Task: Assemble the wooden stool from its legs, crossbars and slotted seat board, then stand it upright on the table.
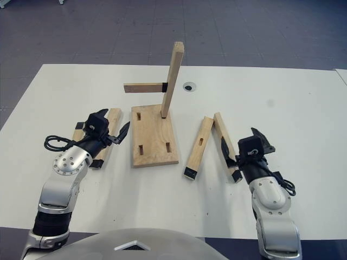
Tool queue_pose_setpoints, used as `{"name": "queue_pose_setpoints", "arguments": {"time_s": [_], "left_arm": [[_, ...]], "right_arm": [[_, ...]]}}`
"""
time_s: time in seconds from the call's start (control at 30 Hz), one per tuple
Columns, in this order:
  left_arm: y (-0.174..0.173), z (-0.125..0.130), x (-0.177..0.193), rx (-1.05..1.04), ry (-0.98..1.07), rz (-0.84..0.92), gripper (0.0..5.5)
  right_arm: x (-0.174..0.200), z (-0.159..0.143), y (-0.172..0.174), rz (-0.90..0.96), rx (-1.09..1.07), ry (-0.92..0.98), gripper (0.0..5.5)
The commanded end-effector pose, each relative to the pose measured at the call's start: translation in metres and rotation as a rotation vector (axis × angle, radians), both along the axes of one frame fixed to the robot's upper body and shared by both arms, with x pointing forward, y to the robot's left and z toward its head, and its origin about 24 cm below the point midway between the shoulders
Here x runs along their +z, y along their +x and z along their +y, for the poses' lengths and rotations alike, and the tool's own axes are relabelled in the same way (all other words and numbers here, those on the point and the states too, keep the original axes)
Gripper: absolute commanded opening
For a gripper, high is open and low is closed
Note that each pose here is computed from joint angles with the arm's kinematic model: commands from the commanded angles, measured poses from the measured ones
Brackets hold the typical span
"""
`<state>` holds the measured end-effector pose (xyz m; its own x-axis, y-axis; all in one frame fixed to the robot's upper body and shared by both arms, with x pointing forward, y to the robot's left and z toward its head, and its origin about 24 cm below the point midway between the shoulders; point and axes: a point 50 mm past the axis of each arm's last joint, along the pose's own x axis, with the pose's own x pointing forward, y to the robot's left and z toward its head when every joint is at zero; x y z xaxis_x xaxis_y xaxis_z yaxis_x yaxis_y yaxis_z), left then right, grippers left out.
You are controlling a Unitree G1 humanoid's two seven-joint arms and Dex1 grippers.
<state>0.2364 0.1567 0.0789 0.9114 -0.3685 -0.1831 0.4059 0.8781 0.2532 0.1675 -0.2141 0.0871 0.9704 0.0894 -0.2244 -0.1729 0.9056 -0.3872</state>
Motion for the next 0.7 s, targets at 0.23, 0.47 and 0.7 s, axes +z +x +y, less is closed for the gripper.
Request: {"name": "queue_pose_setpoints", "arguments": {"time_s": [0.23, 0.47, 0.7], "left_arm": [[-0.003, -0.004, -0.002, -0.005, 0.004, -0.003, 4.15], [-0.004, -0.004, -0.003, 0.000, 0.002, 0.002, 4.15], [-0.004, -0.005, -0.003, -0.002, 0.000, 0.004, 4.15]], "right_arm": [[-0.021, -0.020, 0.003, 0.050, 0.010, -0.315, 4.24], [-0.038, -0.039, 0.002, 0.132, -0.070, -0.329, 4.24], [-0.033, -0.052, 0.018, 0.095, -0.198, -0.113, 4.24]]}}
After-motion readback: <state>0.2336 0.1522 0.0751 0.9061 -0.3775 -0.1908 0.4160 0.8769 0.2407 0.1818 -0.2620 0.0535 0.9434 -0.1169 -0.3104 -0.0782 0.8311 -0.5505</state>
